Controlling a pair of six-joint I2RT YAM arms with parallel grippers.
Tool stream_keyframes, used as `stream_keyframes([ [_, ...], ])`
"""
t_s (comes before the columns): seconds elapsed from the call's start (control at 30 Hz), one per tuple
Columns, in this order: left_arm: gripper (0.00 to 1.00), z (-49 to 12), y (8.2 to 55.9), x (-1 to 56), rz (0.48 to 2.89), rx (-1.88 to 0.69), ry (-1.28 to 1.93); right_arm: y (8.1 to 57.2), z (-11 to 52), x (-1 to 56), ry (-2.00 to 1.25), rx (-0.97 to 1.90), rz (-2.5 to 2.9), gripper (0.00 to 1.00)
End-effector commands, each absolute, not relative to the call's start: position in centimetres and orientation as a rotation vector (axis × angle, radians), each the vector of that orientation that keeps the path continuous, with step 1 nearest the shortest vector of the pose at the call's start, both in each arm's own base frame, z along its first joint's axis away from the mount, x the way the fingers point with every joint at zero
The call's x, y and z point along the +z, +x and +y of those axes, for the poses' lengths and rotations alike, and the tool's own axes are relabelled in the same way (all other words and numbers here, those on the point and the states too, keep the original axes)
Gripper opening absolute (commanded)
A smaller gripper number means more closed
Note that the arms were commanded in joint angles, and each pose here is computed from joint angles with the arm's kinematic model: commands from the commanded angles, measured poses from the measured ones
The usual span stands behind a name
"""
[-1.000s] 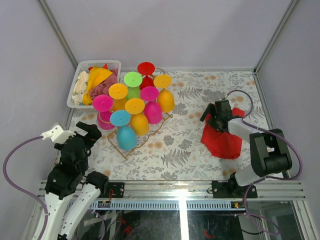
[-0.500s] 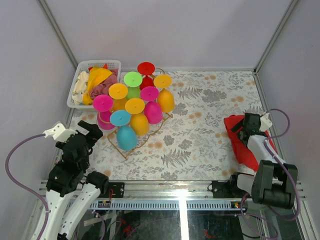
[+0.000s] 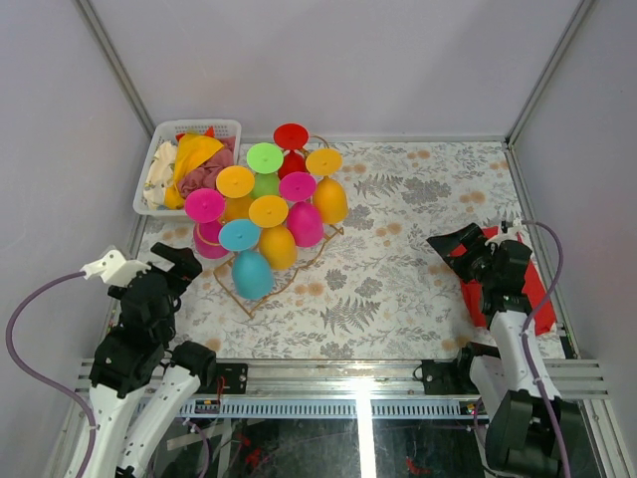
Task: Take the wine glass off the wine glass rack
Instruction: Move the distractor to the center of the board, then pick up the wine glass from the wine rack.
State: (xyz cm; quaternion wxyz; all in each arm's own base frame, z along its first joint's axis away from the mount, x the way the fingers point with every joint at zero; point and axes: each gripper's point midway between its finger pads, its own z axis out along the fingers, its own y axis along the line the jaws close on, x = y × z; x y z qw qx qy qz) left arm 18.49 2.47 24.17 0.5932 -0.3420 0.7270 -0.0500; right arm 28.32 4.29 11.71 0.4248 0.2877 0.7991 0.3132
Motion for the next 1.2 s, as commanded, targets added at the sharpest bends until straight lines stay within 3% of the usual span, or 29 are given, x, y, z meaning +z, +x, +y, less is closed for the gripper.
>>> stream_keyframes([
  [0.0, 1.0, 3.0, 18.4, 24.3, 1.656, -0.113, -0.83, 27.6, 8.6, 19.5, 0.498, 1.153, 1.775, 0.98],
  [0.33, 1.0, 3.2, 17.9, 25.3, 1.613, -0.144, -0.839, 24.7, 13.4, 26.1, 0.285, 1.311, 1.774, 0.93],
  [0.47, 1.0, 1.6, 17.2, 27.5, 1.607, -0.284, -0.802, 23.4, 17.1, 27.5, 0.143, 1.342, 1.86, 0.91],
  [0.9, 1.0, -4.5, 12.2, 38.7, 1.596, -0.738, -0.496, 23.2, 21.8, 27.0, 0.094, 1.342, 1.92, 0.89],
  [1.17, 0.98, -11.7, 13.4, 41.1, 1.77, -1.022, -0.258, 24.0, 20.9, 24.5, 0.113, 1.203, 1.999, 0.94],
])
